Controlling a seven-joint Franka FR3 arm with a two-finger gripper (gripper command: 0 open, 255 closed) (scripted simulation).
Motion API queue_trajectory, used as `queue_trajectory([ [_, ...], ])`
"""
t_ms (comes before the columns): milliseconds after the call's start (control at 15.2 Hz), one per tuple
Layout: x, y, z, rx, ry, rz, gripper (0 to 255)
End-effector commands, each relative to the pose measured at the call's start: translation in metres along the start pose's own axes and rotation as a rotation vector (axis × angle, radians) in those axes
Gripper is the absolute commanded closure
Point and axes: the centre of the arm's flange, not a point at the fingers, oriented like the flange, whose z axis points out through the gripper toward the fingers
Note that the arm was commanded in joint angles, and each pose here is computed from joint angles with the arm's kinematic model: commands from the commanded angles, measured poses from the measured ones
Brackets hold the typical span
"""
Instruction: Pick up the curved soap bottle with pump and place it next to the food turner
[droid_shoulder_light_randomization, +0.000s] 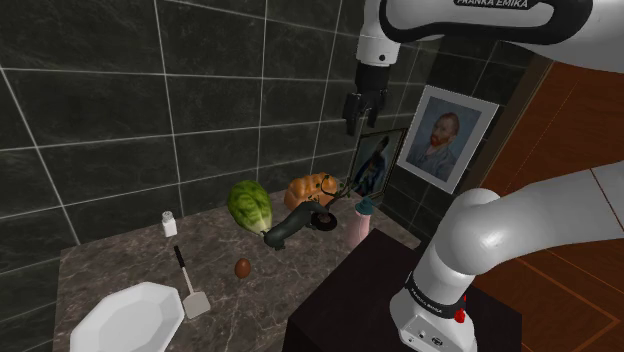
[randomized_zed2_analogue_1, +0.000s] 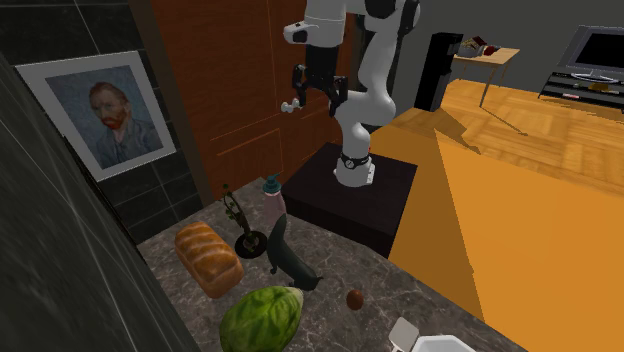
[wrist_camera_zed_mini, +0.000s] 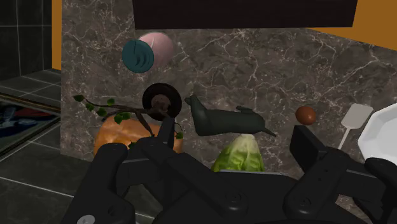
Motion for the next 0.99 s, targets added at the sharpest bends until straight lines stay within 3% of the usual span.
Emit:
queue_trajectory([
  [0, 0.0, 0.0, 0.0, 0.0, 0.0, 0.0, 0],
  [924, 0.05, 0.092, 0.162, 0.051, -0.105, 0.087, 0],
])
